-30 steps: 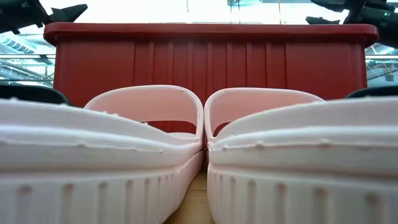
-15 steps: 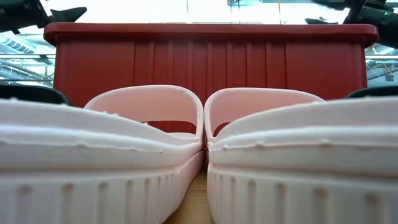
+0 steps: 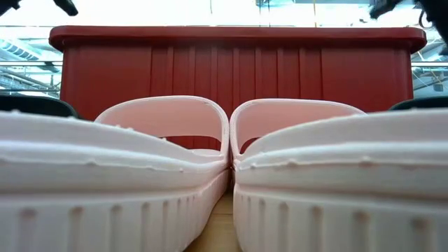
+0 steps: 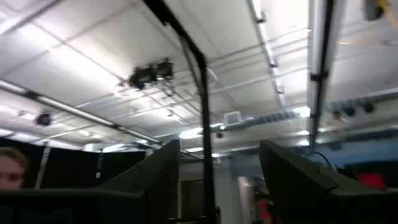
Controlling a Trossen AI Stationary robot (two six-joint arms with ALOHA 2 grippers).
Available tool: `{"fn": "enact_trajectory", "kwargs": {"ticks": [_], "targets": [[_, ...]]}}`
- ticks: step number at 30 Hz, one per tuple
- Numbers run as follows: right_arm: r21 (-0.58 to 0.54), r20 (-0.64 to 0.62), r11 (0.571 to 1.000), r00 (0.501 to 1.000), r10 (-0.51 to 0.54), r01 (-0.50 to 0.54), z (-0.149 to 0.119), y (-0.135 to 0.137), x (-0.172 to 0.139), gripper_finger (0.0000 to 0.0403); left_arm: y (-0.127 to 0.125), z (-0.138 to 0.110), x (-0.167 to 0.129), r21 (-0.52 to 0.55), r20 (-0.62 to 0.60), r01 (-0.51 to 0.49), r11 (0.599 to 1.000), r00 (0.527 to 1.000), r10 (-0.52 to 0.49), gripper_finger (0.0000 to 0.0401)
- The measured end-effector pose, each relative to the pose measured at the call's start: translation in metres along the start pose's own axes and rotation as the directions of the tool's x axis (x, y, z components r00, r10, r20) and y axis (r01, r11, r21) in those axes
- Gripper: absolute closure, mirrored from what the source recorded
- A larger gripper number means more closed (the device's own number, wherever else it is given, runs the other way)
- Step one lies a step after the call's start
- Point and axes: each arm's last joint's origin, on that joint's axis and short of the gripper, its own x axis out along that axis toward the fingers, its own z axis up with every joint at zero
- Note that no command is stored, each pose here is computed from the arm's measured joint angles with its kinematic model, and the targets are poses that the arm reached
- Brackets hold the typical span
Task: Pick and place slides into bin
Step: Put the black slide into the red bin
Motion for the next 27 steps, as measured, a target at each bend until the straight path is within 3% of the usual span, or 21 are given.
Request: {"fn": "enact_trajectory", "kwargs": {"ticks": [5, 14, 21, 27], "targets": [[0.014, -0.037, 0.998, 0.997, 0.063, -0.063, -0.001, 0.000, 0.012, 0.0193, -0.008, 0.006, 0.021, -0.038, -0.035, 0.169, 0.985, 0.985, -0.170, 0.0151], [0.005, 0.000, 0.973, 0.973, 0.229, -0.229, 0.000, 0.015, 0.049, 0.0193, -0.030, 0.005, 0.057, -0.029, -0.101, 0.401, 0.916, 0.910, -0.402, 0.0151], [0.021, -0.019, 0.934, 0.934, 0.357, -0.356, -0.008, 0.036, 0.089, 0.0193, -0.055, 0.006, 0.075, -0.044, -0.110, 0.503, 0.863, 0.856, -0.505, 0.0151], [-0.005, -0.100, 0.936, 0.931, 0.351, -0.353, -0.018, 0.056, 0.119, 0.0193, -0.076, 0.006, 0.087, -0.007, -0.160, 0.481, 0.876, 0.865, -0.476, 0.0151]]}}
